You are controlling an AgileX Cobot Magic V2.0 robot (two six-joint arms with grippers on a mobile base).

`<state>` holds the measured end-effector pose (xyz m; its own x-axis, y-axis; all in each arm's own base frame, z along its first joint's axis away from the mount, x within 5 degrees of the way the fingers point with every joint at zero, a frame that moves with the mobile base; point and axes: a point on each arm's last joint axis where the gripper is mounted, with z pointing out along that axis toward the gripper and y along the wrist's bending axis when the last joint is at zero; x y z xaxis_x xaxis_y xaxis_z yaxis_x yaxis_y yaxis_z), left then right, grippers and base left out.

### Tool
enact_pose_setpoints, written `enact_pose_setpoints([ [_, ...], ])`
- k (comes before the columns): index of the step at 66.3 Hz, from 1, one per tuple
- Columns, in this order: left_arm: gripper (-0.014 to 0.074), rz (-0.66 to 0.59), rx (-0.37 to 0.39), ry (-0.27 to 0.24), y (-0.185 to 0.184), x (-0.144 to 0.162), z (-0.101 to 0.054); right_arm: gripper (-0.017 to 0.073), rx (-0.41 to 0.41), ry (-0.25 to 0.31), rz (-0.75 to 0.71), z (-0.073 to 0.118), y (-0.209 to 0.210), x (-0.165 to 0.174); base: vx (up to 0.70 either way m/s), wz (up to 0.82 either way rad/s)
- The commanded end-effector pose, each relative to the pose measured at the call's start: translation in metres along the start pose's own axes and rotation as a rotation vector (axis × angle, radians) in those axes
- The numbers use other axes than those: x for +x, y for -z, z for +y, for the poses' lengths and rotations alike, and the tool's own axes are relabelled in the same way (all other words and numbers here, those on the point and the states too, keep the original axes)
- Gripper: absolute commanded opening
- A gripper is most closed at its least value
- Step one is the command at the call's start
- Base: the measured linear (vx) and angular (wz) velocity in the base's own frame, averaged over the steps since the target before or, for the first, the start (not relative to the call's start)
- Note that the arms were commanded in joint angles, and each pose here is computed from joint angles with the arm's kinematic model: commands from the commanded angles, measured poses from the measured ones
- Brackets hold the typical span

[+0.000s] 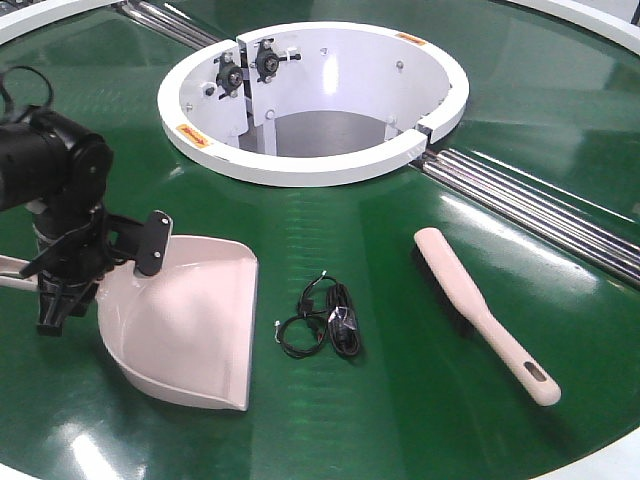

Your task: Clean and inspect green conveyor with broom and dustpan

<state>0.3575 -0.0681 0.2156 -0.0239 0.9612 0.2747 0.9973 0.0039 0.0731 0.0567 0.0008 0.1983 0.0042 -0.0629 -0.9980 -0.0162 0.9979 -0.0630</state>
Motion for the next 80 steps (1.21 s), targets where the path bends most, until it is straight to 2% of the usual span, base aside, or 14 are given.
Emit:
enact_pose_setpoints([
  [1,-0.0008,-0.004,-0.072,0.002,0.0217,-0.0006,0.0012,-0.0008,0.009,0.012,-0.082,-0.0005,0.001,-0.006,0.0,0.0],
  [11,-0.0008,-0.005,-0.06,0.021,0.0181,-0.004,0.0016,-0.0008,0.009,0.012,-0.082,-0.0005,0.001,-0.006,0.0,0.0],
  [80,-0.0008,0.003,-0.042,0.022,0.0191,-0.0028,-0.0006,-0.0008,0.009,0.012,-0.079,-0.0004,0.0009,-0.0058,0.0,0.0],
])
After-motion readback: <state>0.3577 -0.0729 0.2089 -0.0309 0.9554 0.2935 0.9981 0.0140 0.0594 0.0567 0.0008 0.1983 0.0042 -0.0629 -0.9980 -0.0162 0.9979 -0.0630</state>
